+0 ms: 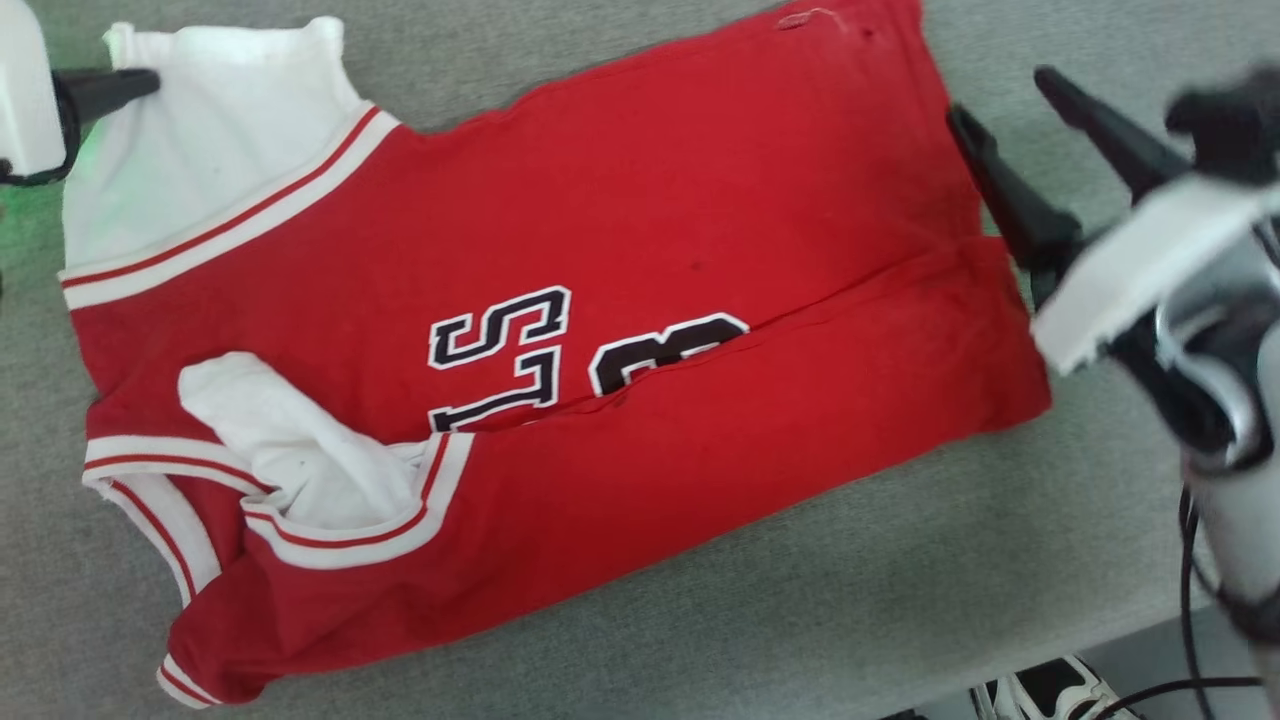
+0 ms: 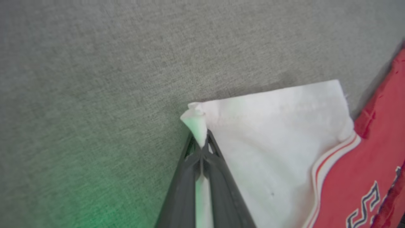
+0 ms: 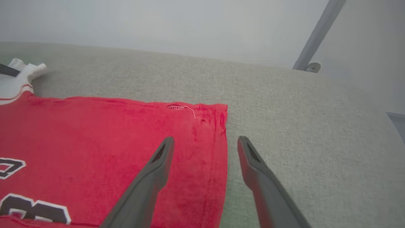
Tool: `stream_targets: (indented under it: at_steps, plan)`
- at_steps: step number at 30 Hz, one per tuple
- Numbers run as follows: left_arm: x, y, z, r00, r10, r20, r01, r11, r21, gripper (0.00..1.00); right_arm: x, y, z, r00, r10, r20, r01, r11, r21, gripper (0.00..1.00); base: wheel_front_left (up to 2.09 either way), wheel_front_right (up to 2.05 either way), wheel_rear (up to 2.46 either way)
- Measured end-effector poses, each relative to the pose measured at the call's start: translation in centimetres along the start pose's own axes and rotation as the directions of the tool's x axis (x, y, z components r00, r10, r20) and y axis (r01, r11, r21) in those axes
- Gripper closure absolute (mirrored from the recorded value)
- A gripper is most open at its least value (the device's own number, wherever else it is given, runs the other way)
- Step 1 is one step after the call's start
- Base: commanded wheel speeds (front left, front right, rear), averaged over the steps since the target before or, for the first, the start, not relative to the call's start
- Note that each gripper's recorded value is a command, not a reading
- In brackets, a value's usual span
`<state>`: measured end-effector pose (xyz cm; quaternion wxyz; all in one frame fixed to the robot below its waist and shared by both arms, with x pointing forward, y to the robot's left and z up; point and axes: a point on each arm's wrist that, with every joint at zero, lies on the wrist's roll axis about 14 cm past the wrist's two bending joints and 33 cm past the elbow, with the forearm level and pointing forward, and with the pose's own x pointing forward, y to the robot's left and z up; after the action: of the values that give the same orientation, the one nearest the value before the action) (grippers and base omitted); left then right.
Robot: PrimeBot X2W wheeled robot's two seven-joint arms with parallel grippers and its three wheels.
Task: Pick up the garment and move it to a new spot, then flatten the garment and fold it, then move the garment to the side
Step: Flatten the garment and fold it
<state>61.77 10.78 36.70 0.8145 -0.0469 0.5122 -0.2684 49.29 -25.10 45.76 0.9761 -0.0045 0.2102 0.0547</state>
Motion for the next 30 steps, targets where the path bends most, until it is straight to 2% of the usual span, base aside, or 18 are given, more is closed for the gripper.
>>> stream_targets:
  at_steps: [8, 15, 17, 23, 24, 25, 26, 30]
  plan:
    - [0.1, 0.6, 0.1, 0.999, -0.012, 0.038, 0.012, 1.000, 0.003, 1.00, 5.9, -0.8, -0.3, 0.973, 0.028, -0.230, -0.038, 0.999, -0.038, 0.00, 0.00, 0.00, 0.00]
    - [0.0, 0.7, -0.1, 0.999, -0.019, 0.048, 0.018, 1.000, 0.017, 1.00, 7.8, -1.4, -4.1, 0.876, 0.030, -0.482, -0.032, 0.999, 0.004, 0.00, 0.00, 0.00, 0.00]
    - [-0.1, 0.8, -0.2, 0.999, -0.016, 0.050, 0.015, 1.000, 0.020, 1.00, 8.2, -1.1, -4.3, 0.861, 0.040, -0.508, -0.043, 0.999, 0.005, 0.00, 0.00, 0.00, 0.00]
    - [-0.5, 0.8, -0.4, 0.998, -0.018, 0.059, 0.016, 1.000, 0.023, 1.00, 9.5, -0.6, -4.0, 0.863, 0.058, -0.502, -0.054, 0.998, 0.022, 0.00, 0.00, 0.00, 0.00]
    - [-0.6, 0.7, -0.4, 0.998, -0.018, 0.063, 0.016, 1.000, 0.023, 1.00, 9.6, -0.5, -4.0, 0.862, 0.062, -0.503, -0.056, 0.998, 0.028, 0.22, 0.00, 0.00, 0.00]
    - [-0.7, 0.6, -0.4, 0.997, -0.020, 0.069, 0.019, 1.000, 0.021, 1.00, 9.6, -0.4, -4.1, 0.862, 0.066, -0.503, -0.057, 0.998, 0.034, 0.78, 0.00, 0.00, 0.00]
    - [-0.8, 0.4, -0.4, 0.997, -0.026, 0.076, 0.025, 1.000, 0.018, 1.00, 9.6, -0.3, -4.1, 0.861, 0.072, -0.503, -0.059, 0.997, 0.043, 1.00, 0.00, 0.00, 0.00]
    - [-1.6, -0.7, -0.8, 0.993, -0.047, 0.105, 0.045, 0.999, 0.018, 1.00, 9.6, 0.5, -3.2, 0.877, 0.094, -0.470, -0.080, 0.996, 0.051, 1.00, 0.00, 0.00, 0.00]
